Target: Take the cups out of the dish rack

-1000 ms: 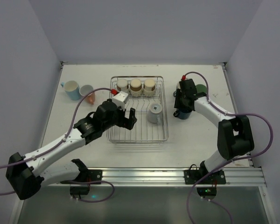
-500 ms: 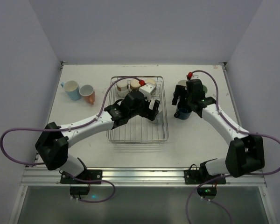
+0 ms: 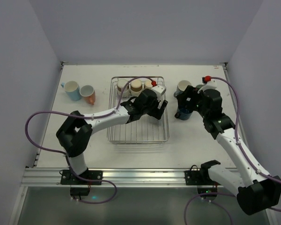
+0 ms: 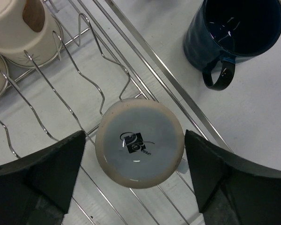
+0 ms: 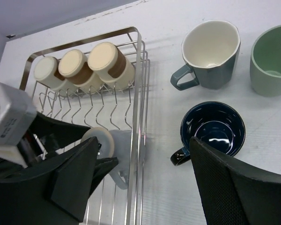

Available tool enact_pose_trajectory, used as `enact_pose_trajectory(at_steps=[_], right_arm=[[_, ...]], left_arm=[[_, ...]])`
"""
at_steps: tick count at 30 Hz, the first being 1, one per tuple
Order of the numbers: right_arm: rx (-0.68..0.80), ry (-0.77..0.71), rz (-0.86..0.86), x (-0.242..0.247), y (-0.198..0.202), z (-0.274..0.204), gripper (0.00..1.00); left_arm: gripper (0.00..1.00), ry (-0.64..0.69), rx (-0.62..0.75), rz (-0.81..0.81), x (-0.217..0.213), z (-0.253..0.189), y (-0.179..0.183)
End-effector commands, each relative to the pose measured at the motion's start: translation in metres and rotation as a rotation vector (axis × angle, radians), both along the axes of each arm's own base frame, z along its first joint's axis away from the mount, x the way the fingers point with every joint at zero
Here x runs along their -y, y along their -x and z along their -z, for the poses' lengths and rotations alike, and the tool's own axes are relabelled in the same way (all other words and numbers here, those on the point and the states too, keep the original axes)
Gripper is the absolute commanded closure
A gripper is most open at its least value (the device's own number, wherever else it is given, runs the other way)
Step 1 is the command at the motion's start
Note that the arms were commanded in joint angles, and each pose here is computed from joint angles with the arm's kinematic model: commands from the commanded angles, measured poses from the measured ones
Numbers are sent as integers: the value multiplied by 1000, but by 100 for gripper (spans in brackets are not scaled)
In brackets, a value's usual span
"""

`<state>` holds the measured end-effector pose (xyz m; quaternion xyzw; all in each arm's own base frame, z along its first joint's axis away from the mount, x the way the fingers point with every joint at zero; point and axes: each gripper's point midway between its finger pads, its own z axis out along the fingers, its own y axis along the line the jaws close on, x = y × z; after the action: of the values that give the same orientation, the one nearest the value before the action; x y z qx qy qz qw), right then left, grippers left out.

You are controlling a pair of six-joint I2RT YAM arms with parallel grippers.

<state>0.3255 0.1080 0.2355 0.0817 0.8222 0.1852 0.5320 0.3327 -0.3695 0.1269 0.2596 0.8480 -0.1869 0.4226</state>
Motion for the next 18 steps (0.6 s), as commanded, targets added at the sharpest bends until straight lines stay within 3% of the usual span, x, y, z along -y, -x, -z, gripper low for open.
enact_pose_trajectory(at_steps=[1, 3, 4, 6, 7, 12, 18], right_arm=[[88, -63, -23, -6, 2, -23, 20], [103, -75, -34, -8, 5, -27, 20], [104, -79, -35, -8, 6, -27, 20], [117, -89, -44, -9, 8, -31, 20], [119, -105, -67, -13, 11, -32, 20], [131, -240, -219, -44, 27, -44, 19], [157, -459, -341, -73, 46, -59, 6]], left_arm=[[20, 32, 83, -5, 14, -19, -20], [31, 29, 87, -10, 14, -17, -21], [45, 29, 87, -13, 12, -16, -21], [59, 27, 96, -26, 8, -18, -21], [72, 37, 104, -32, 4, -24, -19], [90, 175, 201, -54, -8, -81, -9], [98, 366, 309, -53, -33, -150, 19]])
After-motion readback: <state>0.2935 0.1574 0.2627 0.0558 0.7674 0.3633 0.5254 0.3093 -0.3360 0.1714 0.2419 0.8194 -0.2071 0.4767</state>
